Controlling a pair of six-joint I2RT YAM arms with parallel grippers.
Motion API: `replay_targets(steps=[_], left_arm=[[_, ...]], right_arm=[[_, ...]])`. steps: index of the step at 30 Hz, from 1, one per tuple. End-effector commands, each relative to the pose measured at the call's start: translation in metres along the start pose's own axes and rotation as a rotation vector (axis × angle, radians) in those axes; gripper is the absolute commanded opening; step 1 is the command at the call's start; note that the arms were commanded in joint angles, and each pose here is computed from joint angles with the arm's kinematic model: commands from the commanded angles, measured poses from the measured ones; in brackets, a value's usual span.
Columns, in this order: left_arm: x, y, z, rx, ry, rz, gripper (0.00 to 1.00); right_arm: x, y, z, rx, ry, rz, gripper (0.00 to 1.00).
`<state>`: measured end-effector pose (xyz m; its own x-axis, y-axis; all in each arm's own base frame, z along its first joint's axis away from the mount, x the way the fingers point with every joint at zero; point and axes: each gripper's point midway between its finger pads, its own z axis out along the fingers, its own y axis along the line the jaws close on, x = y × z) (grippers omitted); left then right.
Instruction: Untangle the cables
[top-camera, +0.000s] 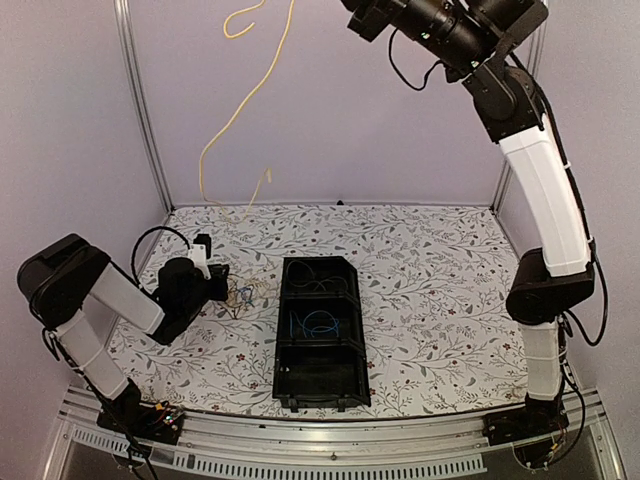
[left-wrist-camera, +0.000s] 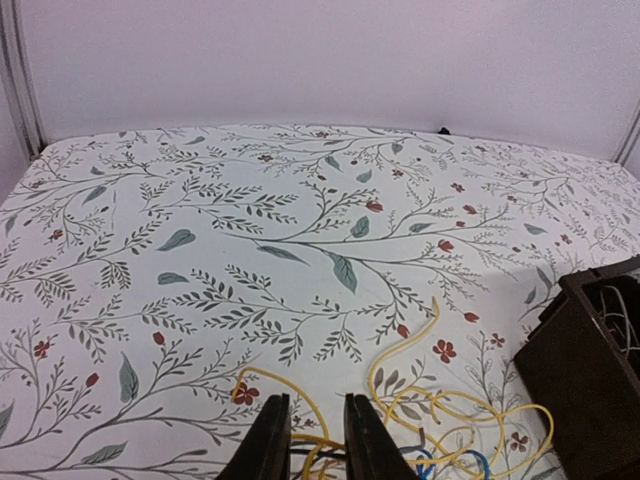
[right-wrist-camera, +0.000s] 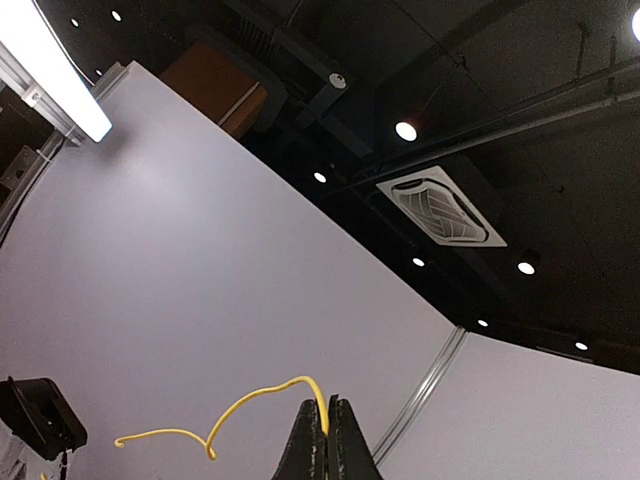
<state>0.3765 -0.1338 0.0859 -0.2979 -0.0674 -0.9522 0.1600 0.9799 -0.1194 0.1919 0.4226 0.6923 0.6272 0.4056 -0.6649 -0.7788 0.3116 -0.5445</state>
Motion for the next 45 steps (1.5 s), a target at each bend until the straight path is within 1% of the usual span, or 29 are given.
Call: replay_targets(steps=[1,4,7,11,15,19,22,26,31,40,45], left_arm=[[0.004,0.008,0.009,-0.036,0.024,-0.030,0.22],[0.008,0.010,0.010,-0.049,0.036,-0.045,0.21],[0.004,0.005,0.009,-0.018,0.030,-0.052,0.24],[-0.012,-0.005,0.005,0.030,0.012,-0.072,0.38],[-0.026,-0.002,0.006,-0.017,0.052,-0.117,0.52],[-0.047,-0.001,0.001,-0.040,0.059,-0.119,0.60],[-0.069,0.008,-0.007,-0.092,0.048,-0.128,0.65],[-0.091,0.011,-0.014,-0.110,0.044,-0.133,0.72],[-0.100,0.012,-0.015,-0.129,0.086,-0.129,0.74],[-0.096,0.025,-0.024,-0.173,0.080,-0.127,0.73],[-0.097,0.028,-0.024,-0.184,0.075,-0.128,0.73]], right_arm=[[-0.030,-0.022,-0.008,0.121,-0.022,-0.160,0.00],[-0.045,-0.031,-0.015,0.163,-0.017,-0.218,0.00],[-0.027,-0.029,-0.016,0.154,0.076,-0.208,0.00],[0.014,-0.015,-0.019,0.084,0.219,-0.139,0.00],[0.059,0.006,-0.027,0.012,0.363,-0.035,0.00],[0.092,0.028,-0.042,-0.060,0.485,0.046,0.00],[0.107,0.047,-0.053,-0.122,0.541,0.102,0.00],[0.131,0.074,-0.068,-0.212,0.612,0.179,0.00],[0.150,0.104,-0.083,-0.312,0.661,0.261,0.00],[0.147,0.132,-0.101,-0.394,0.683,0.356,0.00],[0.154,0.146,-0.107,-0.432,0.700,0.406,0.00]])
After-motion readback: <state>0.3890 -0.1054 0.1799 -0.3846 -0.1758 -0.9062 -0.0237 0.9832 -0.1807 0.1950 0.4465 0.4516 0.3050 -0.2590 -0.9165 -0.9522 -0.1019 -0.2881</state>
